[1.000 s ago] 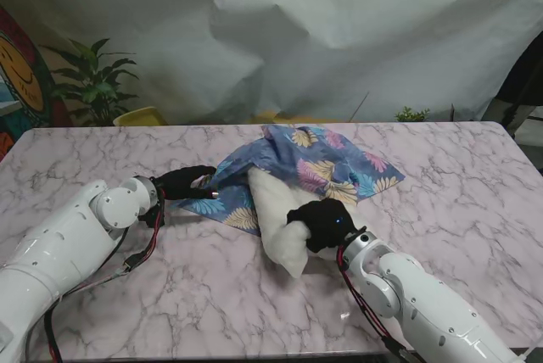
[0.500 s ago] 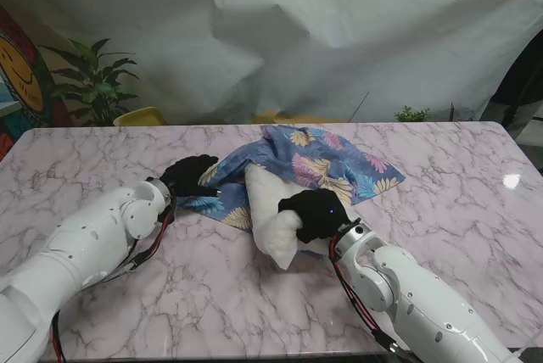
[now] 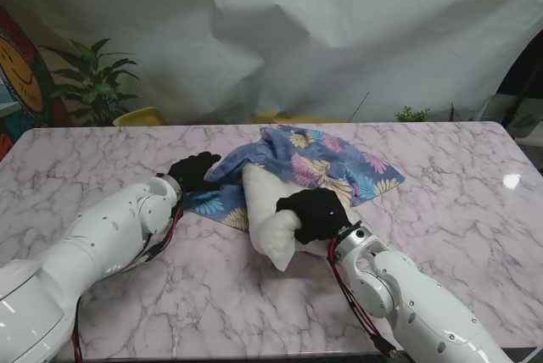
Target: Put a pillowcase on a pillow
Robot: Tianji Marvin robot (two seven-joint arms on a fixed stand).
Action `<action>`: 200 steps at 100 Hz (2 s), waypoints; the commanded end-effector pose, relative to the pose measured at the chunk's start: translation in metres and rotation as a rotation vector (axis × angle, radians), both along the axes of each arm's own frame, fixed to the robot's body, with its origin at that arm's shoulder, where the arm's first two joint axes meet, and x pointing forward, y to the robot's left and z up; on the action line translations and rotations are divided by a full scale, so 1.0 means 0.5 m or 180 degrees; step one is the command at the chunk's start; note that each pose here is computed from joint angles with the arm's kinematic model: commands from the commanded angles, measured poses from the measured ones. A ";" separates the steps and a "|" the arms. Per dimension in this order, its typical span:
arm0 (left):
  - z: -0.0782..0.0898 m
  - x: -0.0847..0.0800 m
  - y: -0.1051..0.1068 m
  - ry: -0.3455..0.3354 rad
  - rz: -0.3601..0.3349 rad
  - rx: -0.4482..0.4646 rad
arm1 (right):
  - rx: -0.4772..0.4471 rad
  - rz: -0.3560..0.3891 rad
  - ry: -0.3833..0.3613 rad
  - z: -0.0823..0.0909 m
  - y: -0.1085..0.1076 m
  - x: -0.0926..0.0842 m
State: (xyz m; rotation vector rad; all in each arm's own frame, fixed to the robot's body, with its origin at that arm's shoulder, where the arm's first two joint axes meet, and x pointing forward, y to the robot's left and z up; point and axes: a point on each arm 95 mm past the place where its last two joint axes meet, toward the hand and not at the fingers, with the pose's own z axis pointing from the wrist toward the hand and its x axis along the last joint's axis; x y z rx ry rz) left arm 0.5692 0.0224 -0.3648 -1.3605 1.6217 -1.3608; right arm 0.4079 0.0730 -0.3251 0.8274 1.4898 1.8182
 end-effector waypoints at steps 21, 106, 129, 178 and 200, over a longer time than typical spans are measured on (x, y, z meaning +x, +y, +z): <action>-0.020 0.001 -0.047 0.0076 0.0025 -0.0206 | 0.0203 -0.0194 -0.0217 0.033 0.005 0.003; 0.026 -0.140 -0.171 0.0747 0.0044 -0.2178 | 0.0174 -0.1541 -0.0973 0.093 0.023 0.046; 0.044 -0.165 -0.197 0.0816 -0.0111 -0.2304 | 0.0218 -0.1545 -0.0849 0.069 0.035 0.066; 0.041 -0.244 -0.200 0.1320 -0.0506 -0.2670 | 0.0173 -0.2168 -0.1127 0.060 0.067 0.147; 0.055 -0.264 -0.195 0.1338 -0.0594 -0.2837 | 0.0046 -0.2557 -0.1242 0.076 0.050 0.149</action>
